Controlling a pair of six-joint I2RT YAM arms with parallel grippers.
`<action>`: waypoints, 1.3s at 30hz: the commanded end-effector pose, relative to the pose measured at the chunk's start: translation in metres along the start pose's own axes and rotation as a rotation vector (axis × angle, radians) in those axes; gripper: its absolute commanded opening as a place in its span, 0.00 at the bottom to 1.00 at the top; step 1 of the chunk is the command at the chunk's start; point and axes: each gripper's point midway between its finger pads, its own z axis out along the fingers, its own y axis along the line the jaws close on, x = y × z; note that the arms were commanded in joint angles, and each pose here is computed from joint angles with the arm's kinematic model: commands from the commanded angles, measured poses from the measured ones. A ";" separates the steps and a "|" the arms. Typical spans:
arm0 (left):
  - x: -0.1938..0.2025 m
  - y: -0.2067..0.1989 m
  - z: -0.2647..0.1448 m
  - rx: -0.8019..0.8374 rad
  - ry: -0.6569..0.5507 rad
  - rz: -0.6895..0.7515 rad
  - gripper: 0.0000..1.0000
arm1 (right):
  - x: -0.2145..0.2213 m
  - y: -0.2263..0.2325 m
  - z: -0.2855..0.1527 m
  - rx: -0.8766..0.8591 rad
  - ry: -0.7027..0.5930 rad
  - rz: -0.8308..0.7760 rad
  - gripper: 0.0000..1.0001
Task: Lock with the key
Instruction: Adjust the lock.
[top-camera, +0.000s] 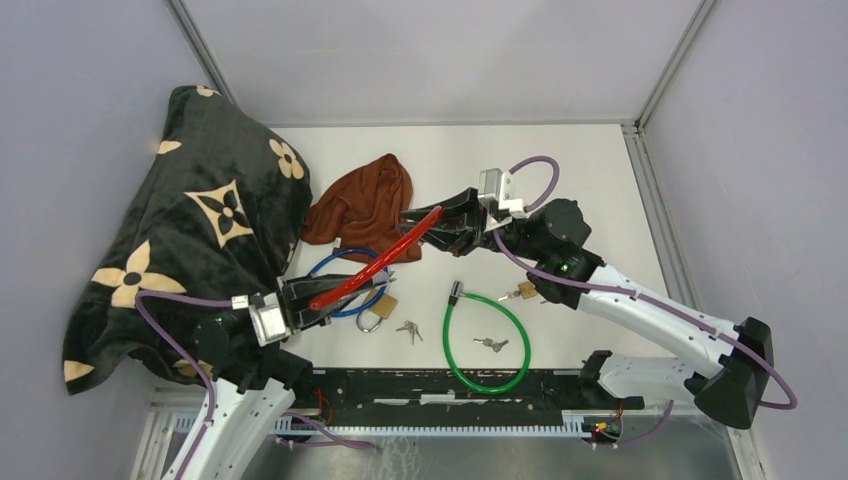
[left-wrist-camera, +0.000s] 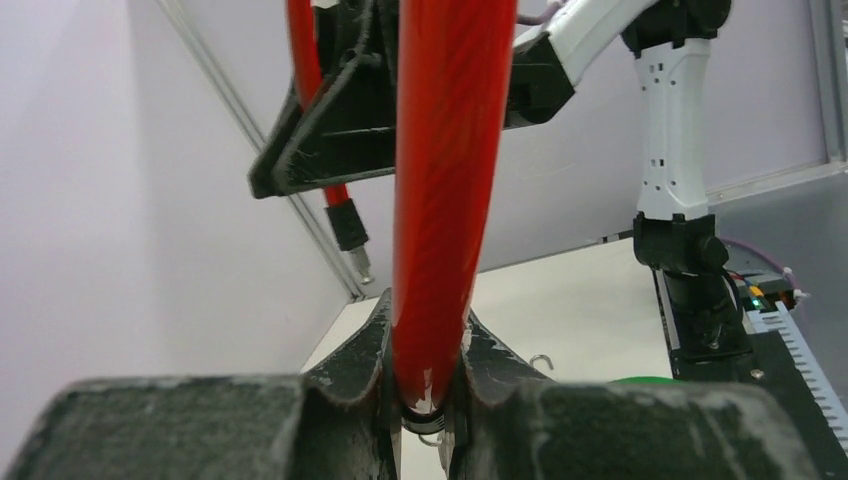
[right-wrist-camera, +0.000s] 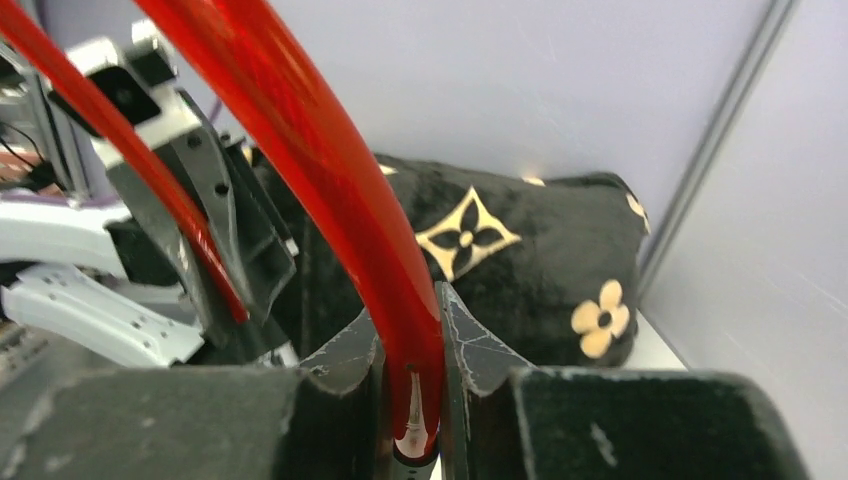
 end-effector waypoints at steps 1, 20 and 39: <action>0.000 0.028 -0.001 -0.185 0.012 -0.155 0.02 | 0.032 -0.009 -0.018 0.056 0.129 -0.105 0.00; 0.151 0.084 -0.087 -0.925 0.484 -0.614 0.02 | 0.218 -0.046 -0.093 0.225 0.652 0.008 0.51; 0.160 0.100 -0.084 -0.474 0.645 0.347 0.02 | 0.147 0.012 -0.157 -0.053 0.698 -0.094 0.98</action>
